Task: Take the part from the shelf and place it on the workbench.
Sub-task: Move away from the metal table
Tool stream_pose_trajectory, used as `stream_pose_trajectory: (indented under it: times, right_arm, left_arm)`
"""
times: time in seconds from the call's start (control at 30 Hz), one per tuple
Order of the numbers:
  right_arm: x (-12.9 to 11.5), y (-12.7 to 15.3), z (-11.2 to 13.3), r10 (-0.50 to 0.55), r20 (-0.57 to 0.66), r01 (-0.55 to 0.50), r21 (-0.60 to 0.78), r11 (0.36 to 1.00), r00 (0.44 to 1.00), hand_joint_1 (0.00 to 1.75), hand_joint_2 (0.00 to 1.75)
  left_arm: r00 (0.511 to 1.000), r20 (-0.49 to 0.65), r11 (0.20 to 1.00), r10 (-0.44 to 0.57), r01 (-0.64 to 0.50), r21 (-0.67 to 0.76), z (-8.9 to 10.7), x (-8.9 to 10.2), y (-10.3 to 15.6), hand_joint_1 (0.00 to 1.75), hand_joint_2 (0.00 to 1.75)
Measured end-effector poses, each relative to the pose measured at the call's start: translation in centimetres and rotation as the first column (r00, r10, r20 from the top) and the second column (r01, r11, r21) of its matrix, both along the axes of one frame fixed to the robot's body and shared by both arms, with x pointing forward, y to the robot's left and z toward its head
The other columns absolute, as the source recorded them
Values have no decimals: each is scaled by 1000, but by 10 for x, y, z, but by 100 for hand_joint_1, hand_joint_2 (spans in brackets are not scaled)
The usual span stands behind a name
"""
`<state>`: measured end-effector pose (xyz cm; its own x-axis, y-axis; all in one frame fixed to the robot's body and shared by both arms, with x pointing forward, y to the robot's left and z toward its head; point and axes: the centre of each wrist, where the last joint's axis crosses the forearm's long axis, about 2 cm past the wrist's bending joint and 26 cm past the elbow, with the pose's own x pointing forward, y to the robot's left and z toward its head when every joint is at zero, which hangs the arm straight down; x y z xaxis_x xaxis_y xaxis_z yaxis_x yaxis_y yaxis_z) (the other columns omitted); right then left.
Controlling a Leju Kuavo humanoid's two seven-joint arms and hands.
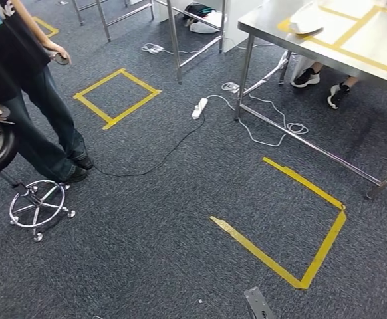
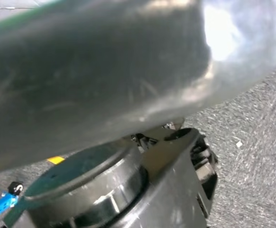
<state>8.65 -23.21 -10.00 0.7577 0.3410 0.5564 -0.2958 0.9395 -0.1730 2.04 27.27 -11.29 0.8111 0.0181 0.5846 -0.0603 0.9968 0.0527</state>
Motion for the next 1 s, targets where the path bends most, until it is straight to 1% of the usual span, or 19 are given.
stream_pose_trajectory:
  times: [0.13, 0.33, 0.5, 0.63, 0.8, 0.9, 1.0]
  right_arm:
    - [0, 1, 0, 3, 11, -3, 3, 1000, 1000, 0, 0]
    - [-13, 1, -2, 1, -10, -1, 1, 1000, 1000, 0, 0]
    - [-13, 1, -3, -2, -12, 2, -4, 1000, 1000, 0, 0]
    - [-12, 2, -2, -3, -9, 3, -4, 1000, 1000, 0, 0]
    - [-16, 2, -3, -5, -18, 5, -2, 1000, 1000, 0, 0]
    - [-16, 2, -3, -8, -19, 8, -2, 1000, 1000, 0, 0]
    - [-15, 2, -3, -9, -19, 9, -3, 1000, 1000, 0, 0]
  left_arm:
    - [1000, -10, 1000, -5, 5, 0, 0, -5, 3, 0, 0]
    - [1000, -9, 1000, -16, 16, -5, 0, -3, 5, 0, 0]
    - [1000, -8, 1000, -20, 20, -7, 0, -2, 5, 0, 0]
    - [1000, -18, 1000, -22, 22, -7, -1, -6, 6, 0, 0]
    - [1000, -12, 1000, -25, 25, -11, -1, -3, 5, 0, 0]
    - [1000, -16, 1000, -24, 24, -13, -1, -5, 6, 0, 0]
    - [1000, -15, 1000, -22, 21, -15, 0, -3, 6, 0, 0]
